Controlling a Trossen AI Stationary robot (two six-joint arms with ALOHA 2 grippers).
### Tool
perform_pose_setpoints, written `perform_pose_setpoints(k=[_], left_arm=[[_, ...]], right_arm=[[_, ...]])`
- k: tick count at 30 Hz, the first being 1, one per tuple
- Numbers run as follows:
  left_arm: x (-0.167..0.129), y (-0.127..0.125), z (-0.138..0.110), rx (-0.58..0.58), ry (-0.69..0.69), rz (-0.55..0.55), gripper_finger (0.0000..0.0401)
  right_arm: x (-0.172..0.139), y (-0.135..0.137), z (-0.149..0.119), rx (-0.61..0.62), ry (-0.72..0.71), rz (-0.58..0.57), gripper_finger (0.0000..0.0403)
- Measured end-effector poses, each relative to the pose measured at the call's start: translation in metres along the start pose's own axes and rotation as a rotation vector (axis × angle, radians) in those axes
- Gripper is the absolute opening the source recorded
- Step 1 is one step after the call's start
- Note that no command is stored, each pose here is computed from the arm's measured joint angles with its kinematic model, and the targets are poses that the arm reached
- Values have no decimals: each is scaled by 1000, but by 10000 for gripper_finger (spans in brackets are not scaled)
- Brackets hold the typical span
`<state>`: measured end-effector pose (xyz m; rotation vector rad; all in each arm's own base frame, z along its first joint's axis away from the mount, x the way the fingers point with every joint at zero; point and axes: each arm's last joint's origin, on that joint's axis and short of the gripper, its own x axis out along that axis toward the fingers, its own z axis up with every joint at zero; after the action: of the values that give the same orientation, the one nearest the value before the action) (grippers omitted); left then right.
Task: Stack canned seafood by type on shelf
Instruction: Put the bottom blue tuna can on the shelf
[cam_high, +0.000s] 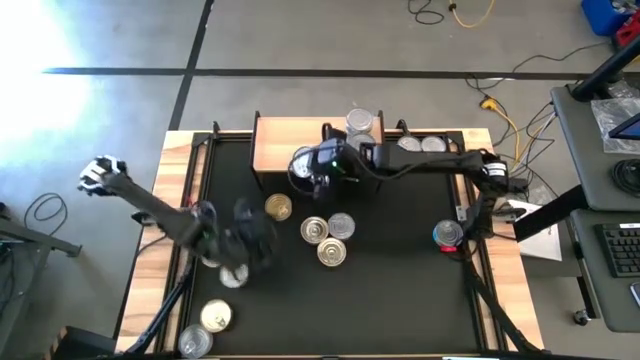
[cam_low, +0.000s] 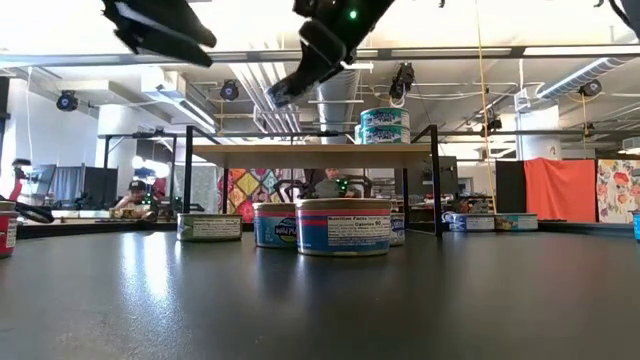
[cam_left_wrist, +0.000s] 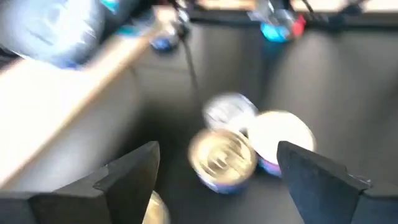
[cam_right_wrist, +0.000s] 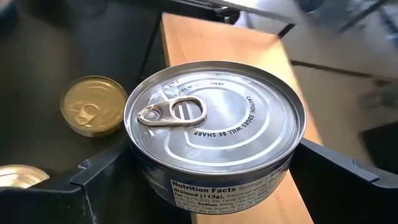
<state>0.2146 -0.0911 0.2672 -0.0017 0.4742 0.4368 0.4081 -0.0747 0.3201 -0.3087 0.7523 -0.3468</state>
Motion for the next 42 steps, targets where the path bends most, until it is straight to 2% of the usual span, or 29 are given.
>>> perform_pose_setpoints(k=[4, 7, 10, 15, 22, 25, 29, 35, 42], left_arm=[[0, 44, 18, 18, -118, -7, 291], [-2, 72, 32, 26, -224, -64, 271], [-1, 93, 37, 19, -267, -71, 244], [11, 112, 34, -14, -303, -21, 199], [21, 129, 38, -23, -410, -8, 150], [27, 140, 39, -15, -399, -15, 136], [45, 144, 44, -6, -371, -165, 122], [84, 151, 53, -4, -266, -121, 100], [116, 162, 75, 98, -166, -84, 81]], right_arm=[[16, -21, -4, 79, -31, 151, 363], [28, -33, -8, 92, -18, 163, 363], [38, -45, -13, 105, -18, 145, 363], [54, -64, -24, 140, -11, 173, 363], [66, -72, -36, 134, 25, 203, 366], [65, -70, -40, 108, 63, 219, 378], [64, -68, -42, 105, 92, 231, 395], [64, -68, -42, 108, 89, 229, 398], [64, -68, -42, 132, 93, 227, 400]])
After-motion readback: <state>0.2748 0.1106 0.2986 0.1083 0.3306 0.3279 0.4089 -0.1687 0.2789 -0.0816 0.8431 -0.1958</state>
